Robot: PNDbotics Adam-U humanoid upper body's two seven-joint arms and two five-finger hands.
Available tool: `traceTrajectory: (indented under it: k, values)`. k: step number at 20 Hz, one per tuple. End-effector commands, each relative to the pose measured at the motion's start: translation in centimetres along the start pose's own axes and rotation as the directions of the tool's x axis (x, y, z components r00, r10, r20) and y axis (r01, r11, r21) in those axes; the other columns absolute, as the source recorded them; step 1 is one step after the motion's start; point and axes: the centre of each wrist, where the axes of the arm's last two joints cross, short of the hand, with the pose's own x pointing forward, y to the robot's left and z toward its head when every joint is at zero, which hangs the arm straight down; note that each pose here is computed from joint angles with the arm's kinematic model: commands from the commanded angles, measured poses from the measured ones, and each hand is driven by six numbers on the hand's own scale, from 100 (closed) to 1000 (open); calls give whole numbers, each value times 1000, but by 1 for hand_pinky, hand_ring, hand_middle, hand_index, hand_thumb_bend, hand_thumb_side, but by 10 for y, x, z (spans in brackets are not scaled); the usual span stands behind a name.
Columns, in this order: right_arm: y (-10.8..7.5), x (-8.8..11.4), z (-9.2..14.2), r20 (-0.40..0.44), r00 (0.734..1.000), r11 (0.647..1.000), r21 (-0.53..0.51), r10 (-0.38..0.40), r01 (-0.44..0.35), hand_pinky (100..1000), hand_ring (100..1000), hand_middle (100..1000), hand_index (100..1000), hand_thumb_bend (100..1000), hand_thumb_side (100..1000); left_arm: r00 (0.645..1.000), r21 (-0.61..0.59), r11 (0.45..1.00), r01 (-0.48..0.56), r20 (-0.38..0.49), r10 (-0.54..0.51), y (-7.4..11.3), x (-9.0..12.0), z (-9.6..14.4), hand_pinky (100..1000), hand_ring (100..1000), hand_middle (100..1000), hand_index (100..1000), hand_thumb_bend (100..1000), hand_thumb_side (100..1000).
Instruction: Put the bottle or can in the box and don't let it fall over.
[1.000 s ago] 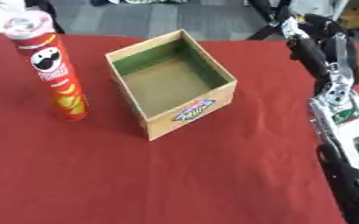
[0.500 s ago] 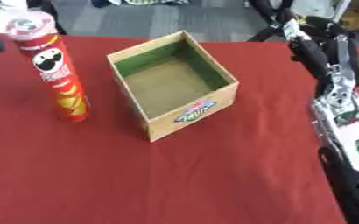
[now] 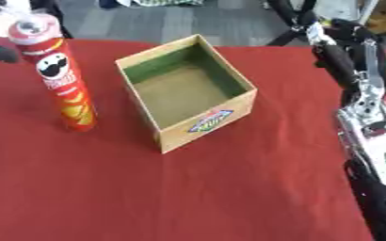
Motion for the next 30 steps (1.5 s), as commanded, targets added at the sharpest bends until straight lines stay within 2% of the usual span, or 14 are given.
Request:
traceTrajectory:
  k: [1,12,21,30]
  values:
    - [-2,11,-2,36,999,1000,-4,-2,2,575,786,897,781,450,478,1000,18,1000,22,13,-22,14,6,1,941,813,841,862,1000,392]
    - [-1,11,-2,35,999,1000,0,-5,5,575,786,897,781,453,478,997,14,997,70,37,-70,-2,23,-20,961,833,847,862,1000,400]
    - [-1,11,-2,33,999,1000,1,-6,5,575,786,896,780,456,478,988,55,988,147,46,-150,-4,40,-27,965,841,846,859,1000,412]
    - [0,12,-2,35,999,1000,1,-7,7,575,786,895,780,458,477,983,26,985,171,57,-172,-8,51,-34,978,846,848,858,1000,426]
